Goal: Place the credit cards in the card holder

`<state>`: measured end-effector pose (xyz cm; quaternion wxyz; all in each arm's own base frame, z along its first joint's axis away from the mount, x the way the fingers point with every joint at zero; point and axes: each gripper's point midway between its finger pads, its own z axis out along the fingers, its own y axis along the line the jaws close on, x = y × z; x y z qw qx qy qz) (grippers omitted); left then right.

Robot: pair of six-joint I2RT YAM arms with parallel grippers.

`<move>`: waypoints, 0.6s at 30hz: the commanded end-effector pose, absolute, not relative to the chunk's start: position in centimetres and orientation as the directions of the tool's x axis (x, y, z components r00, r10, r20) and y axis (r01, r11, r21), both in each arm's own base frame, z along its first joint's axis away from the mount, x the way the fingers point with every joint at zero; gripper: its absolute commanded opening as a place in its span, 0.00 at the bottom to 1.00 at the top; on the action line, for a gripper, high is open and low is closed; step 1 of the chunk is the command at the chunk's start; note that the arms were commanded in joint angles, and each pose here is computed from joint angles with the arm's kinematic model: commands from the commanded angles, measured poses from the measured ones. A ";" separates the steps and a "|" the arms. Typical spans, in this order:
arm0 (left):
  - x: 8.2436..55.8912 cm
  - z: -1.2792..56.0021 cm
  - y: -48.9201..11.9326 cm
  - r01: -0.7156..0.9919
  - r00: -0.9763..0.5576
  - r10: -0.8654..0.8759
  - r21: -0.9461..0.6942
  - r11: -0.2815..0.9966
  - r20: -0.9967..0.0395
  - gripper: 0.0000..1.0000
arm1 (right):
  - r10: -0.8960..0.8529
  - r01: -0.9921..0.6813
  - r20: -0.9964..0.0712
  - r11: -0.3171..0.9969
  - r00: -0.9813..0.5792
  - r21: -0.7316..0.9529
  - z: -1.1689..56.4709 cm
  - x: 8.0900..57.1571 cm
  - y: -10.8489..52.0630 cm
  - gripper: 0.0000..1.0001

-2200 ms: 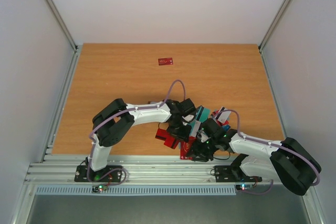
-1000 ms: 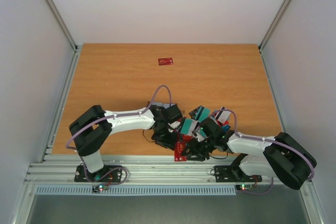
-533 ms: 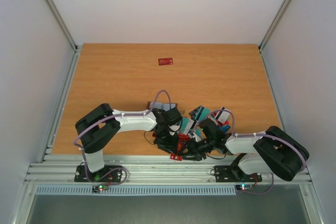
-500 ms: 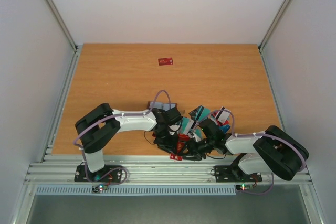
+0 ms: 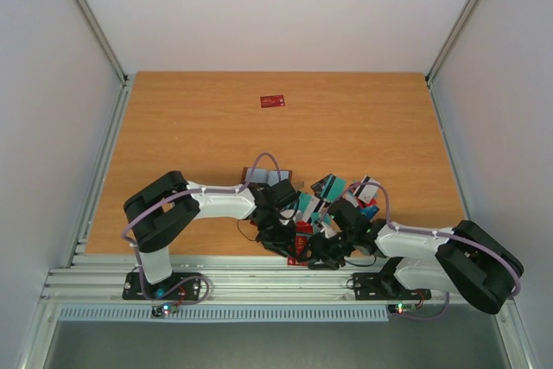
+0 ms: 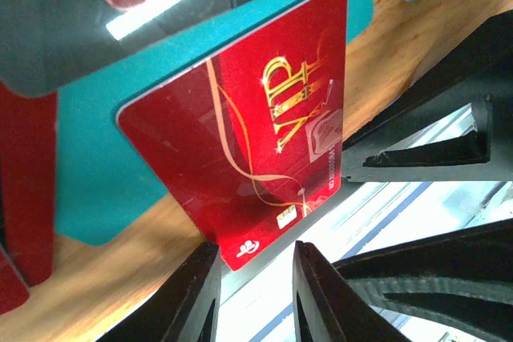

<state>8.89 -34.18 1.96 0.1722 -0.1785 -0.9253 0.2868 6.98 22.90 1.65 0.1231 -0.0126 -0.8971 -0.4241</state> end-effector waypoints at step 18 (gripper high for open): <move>8.1 -0.7 -32.8 0.219 -0.880 0.405 -0.544 0.810 0.248 0.28 | 0.011 0.152 0.199 0.685 -0.980 0.713 -0.7 8.3 23.1 0.30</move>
